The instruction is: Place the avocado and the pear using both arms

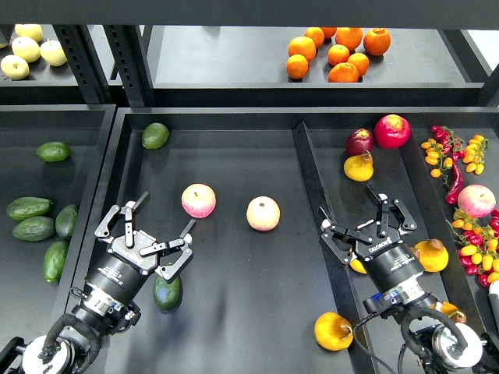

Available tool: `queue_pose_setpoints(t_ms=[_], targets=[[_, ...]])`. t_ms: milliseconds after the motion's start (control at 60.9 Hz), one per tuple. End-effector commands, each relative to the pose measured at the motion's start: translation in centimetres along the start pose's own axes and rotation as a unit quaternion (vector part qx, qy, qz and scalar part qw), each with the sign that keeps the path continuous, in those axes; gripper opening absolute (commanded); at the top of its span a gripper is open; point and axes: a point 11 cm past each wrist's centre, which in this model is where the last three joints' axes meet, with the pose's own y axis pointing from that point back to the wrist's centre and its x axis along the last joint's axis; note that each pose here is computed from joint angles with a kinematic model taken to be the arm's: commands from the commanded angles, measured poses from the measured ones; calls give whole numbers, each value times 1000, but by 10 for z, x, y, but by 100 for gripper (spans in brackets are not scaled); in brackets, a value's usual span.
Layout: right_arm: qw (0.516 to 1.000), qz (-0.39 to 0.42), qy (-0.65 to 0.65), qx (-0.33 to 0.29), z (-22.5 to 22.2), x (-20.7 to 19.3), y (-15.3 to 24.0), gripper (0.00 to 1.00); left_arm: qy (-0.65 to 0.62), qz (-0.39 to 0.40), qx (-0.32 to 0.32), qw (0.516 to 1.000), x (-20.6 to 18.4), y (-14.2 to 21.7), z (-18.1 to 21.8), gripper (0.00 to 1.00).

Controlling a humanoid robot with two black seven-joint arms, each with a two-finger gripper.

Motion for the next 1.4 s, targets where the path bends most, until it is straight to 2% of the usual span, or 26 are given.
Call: queue_pose_setpoints(t_ms=[0, 1380], targets=[[1000, -1, 0, 0, 0, 0, 0, 100, 0, 0, 2, 1000, 0, 0, 0, 99], [1000, -7, 4, -9, 1, -7, -10, 100, -3, -10, 3, 1000, -5, -9, 5, 99]])
